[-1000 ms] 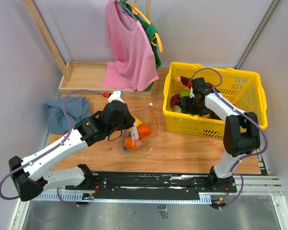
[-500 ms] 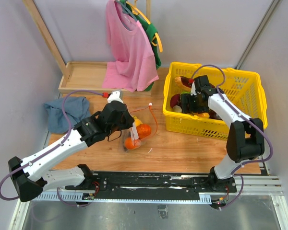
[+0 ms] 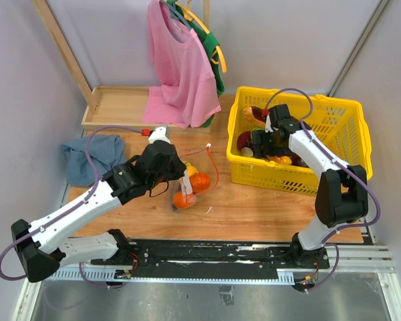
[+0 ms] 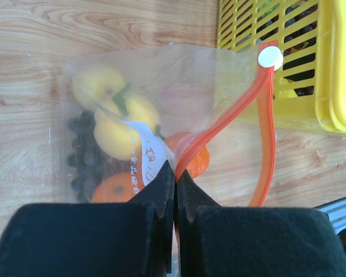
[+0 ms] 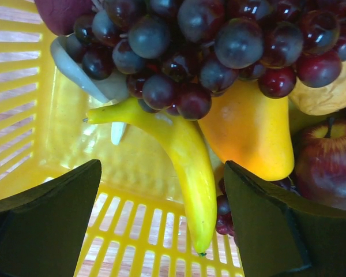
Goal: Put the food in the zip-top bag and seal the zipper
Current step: Pick up the fake fruit from the bin.
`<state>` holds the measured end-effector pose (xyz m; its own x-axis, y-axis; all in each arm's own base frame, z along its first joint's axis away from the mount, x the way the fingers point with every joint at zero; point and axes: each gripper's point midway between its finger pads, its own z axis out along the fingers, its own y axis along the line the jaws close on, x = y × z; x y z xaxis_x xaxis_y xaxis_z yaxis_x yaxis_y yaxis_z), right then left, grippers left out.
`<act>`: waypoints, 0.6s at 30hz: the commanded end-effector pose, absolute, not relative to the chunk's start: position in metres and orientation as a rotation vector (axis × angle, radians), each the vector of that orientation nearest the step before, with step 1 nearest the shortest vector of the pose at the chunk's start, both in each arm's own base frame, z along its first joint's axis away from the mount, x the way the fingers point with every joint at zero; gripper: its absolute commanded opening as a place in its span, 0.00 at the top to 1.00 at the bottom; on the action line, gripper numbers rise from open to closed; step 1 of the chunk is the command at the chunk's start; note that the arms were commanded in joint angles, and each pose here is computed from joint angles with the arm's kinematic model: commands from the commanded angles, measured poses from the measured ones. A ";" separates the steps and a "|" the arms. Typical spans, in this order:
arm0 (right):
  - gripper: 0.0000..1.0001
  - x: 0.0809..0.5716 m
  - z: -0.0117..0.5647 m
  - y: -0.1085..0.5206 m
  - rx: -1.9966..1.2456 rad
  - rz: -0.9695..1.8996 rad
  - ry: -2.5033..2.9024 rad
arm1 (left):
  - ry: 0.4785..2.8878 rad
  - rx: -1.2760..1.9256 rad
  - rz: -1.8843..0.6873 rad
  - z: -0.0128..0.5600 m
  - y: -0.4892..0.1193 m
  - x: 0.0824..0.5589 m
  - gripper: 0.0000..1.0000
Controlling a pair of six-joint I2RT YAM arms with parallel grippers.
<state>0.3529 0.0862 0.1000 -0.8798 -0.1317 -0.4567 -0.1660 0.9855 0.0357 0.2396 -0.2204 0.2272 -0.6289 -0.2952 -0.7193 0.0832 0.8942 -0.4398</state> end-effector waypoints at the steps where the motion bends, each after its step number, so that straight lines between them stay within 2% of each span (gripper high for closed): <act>1: 0.13 0.357 0.116 0.081 -0.219 0.039 2.616 | 2.147 -0.172 -0.561 0.234 -0.217 0.243 1.00; 4: 0.15 0.357 0.114 0.104 -0.303 0.193 2.602 | 2.147 -0.169 -0.565 0.233 -0.217 0.244 1.00; 7: 0.21 0.354 0.105 0.113 -0.337 0.228 2.642 | 2.147 -0.165 -0.568 0.234 -0.218 0.244 1.00; 13: 0.24 0.325 0.075 0.087 -0.276 0.042 2.823 | 2.143 -0.162 -0.574 0.234 -0.218 0.244 1.00; 18: 0.26 0.325 0.062 0.082 -0.284 0.000 2.852 | 2.150 -0.151 -0.573 0.232 -0.219 0.244 1.00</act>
<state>0.3357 0.0896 0.0744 -0.9239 -0.1876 -0.3336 -0.2058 0.9784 0.0198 0.2397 -0.2207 0.2262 -0.6291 -0.2922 -0.7203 0.0890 0.8935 -0.4401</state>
